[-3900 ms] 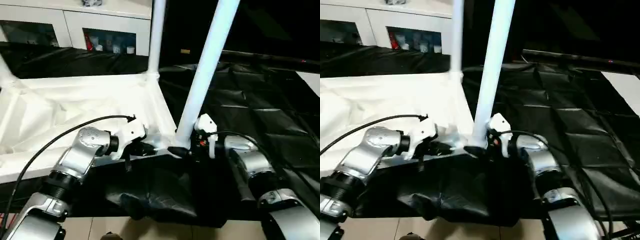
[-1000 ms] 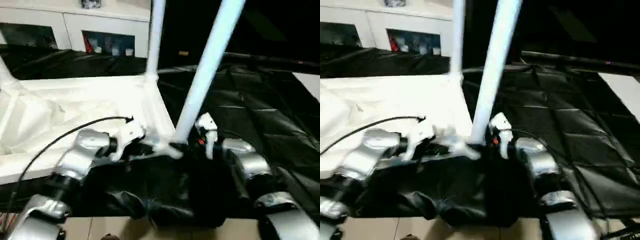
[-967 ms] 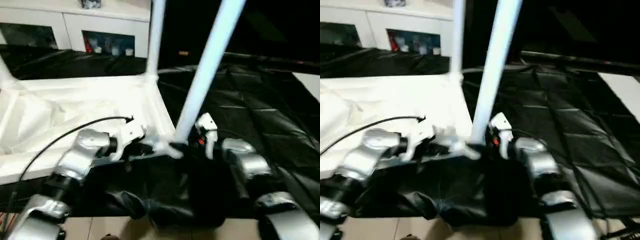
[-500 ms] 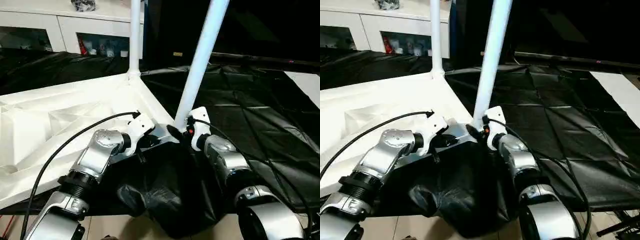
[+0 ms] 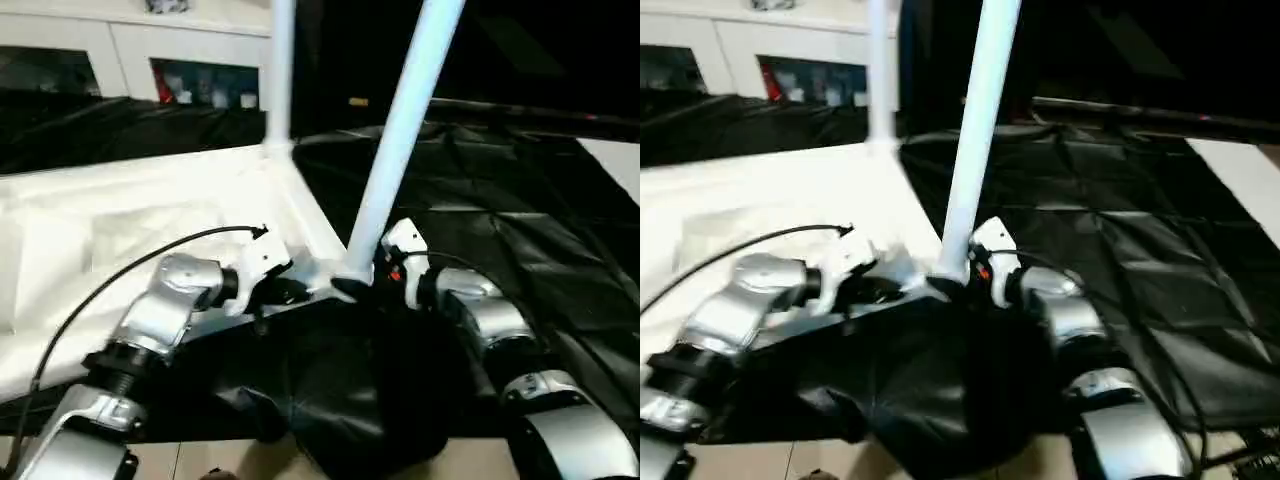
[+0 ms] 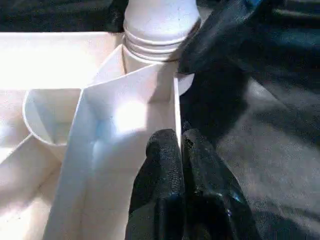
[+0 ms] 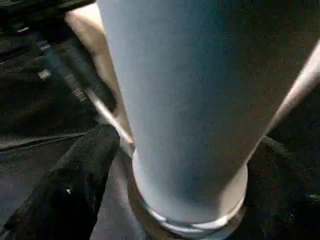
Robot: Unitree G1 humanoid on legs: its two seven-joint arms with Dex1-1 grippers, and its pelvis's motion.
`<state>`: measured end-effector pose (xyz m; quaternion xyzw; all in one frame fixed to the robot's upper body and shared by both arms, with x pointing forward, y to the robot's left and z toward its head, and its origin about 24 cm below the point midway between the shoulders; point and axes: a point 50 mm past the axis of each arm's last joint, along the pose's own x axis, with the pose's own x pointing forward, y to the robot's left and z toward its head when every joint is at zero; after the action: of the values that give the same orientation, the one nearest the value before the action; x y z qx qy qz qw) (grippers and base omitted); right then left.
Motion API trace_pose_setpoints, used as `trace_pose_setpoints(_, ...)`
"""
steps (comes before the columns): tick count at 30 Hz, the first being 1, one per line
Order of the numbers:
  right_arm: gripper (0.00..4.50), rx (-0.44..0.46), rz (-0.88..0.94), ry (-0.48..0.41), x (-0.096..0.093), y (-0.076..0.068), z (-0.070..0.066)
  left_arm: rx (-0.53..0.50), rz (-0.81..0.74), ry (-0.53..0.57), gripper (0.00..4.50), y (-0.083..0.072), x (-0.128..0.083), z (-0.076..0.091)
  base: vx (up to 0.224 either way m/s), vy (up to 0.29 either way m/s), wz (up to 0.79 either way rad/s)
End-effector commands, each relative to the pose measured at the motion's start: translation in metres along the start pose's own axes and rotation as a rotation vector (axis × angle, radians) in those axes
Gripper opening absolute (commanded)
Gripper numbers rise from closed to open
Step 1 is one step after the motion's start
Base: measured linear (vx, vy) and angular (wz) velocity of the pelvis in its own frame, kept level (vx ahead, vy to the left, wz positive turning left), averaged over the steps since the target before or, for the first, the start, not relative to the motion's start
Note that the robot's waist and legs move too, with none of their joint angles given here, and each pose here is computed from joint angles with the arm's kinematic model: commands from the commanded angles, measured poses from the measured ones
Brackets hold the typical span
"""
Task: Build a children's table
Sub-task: Rotate leg to tighten
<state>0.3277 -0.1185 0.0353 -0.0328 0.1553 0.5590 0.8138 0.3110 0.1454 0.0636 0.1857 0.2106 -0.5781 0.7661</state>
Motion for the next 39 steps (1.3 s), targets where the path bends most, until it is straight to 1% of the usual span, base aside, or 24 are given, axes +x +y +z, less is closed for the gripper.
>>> trace_pose_setpoints(1,3.75,0.016,0.107,0.027,0.003,0.011,-0.008,0.047,-0.1,-0.033,0.0,-0.009,0.008,0.008,0.0,0.0,0.0)
trace_pose_setpoints(2,3.58,0.017,0.118,0.033,0.001,0.011,-0.009,0.052,-0.112,-0.027,0.0,-0.01,0.007,0.007,0.0,0.0,0.0)
trace_pose_setpoints(4,3.54,0.013,0.153,0.048,-0.002,0.013,-0.011,0.061,-0.141,-0.012,0.0,-0.011,0.004,0.004,0.0,0.0,0.0)
trace_pose_setpoints(5,3.29,0.013,0.158,0.051,-0.002,0.013,-0.011,0.062,-0.143,-0.011,0.0,-0.011,0.004,0.004,0.0,0.0,0.0)
trace_pose_setpoints(6,3.29,0.013,0.174,0.059,-0.004,0.014,-0.012,0.061,-0.151,-0.009,0.0,-0.012,0.002,0.003,0.0,0.0,0.0)
trace_pose_setpoints(10,2.91,0.018,0.191,0.061,-0.006,0.015,-0.013,0.057,-0.163,-0.008,0.0,-0.012,0.001,0.003,0.0,0.0,0.0)
trace_pose_setpoints(16,2.72,0.027,0.204,0.063,-0.006,0.017,-0.014,0.058,-0.161,-0.004,0.0,-0.012,0.001,0.001,0.0,0.0,0.0)
trace_pose_setpoints(18,2.72,0.038,0.181,0.049,-0.003,0.017,-0.015,0.054,-0.128,-0.01,0.0,-0.01,0.003,0.002,0.0,0.0,0.0)
trace_pose_setpoints(19,2.72,0.066,0.111,0.029,0.002,0.016,-0.016,0.044,-0.081,-0.024,0.0,-0.006,0.007,0.005,0.0,0.0,0.0)
trace_pose_setpoints(22,2.7,0.096,-0.026,0.024,0.012,0.013,-0.02,0.033,-0.023,-0.037,0.0,-0.002,0.012,0.009,0.0,0.0,0.0)
trace_pose_setpoints(24,2.7,0.142,-0.147,0.018,0.021,0.011,-0.024,0.029,0.015,-0.04,0.0,0.0,0.018,0.012,0.0,0.0,0.0)
trace_pose_setpoints(25,2.7,0.197,-0.275,0.001,0.032,0.01,-0.026,0.029,0.063,-0.057,0.0,0.002,0.025,0.018,0.0,0.0,0.0)
trace_pose_setpoints(26,2.7,0.197,-0.275,0.001,0.032,0.01,-0.026,0.029,0.063,-0.057,0.0,0.002,0.025,0.018,0.0,0.0,0.0)
trace_pose_setpoints(28,2.7,0.223,-0.381,-0.025,0.043,0.011,-0.024,0.018,0.112,-0.078,0.0,0.003,0.034,0.027,0.0,0.0,0.0)
trace_pose_setpoints(32,2.7,0.215,-0.435,-0.014,0.055,0.013,-0.022,0.003,0.13,-0.093,0.0,0.0,0.046,0.036,0.0,0.0,0.0)
trace_pose_setpoints(33,3.05,0.211,-0.433,-0.014,0.056,0.014,-0.021,0.001,0.127,-0.095,0.0,-0.001,0.047,0.037,0.0,0.0,0.0)
trace_pose_setpoints(34,3.4,0.212,-0.401,-0.03,0.061,0.017,-0.018,0.002,0.107,-0.107,0.0,-0.005,0.052,0.04,0.0,0.0,0.0)
trace_pose_setpoints(36,3.44,0.225,-0.387,-0.041,0.063,0.018,-0.016,0.003,0.097,-0.113,0.0,-0.006,0.055,0.042,0.0,0.0,0.0)
trace_pose_setpoints(37,3.44,0.218,-0.361,-0.044,0.062,0.018,-0.014,0.004,0.091,-0.114,0.0,-0.007,0.055,0.041,0.0,0.0,0.0)
trace_pose_setpoints(38,3.59,0.204,-0.336,-0.044,0.06,0.017,-0.012,0.004,0.09,-0.112,0.0,-0.006,0.054,0.041,0.0,0.0,0.0)
trace_pose_setpoints(39,3.59,0.191,-0.32,-0.043,0.059,0.016,-0.011,0.005,0.089,-0.112,0.0,-0.006,0.053,0.04,0.0,0.0,0.0)
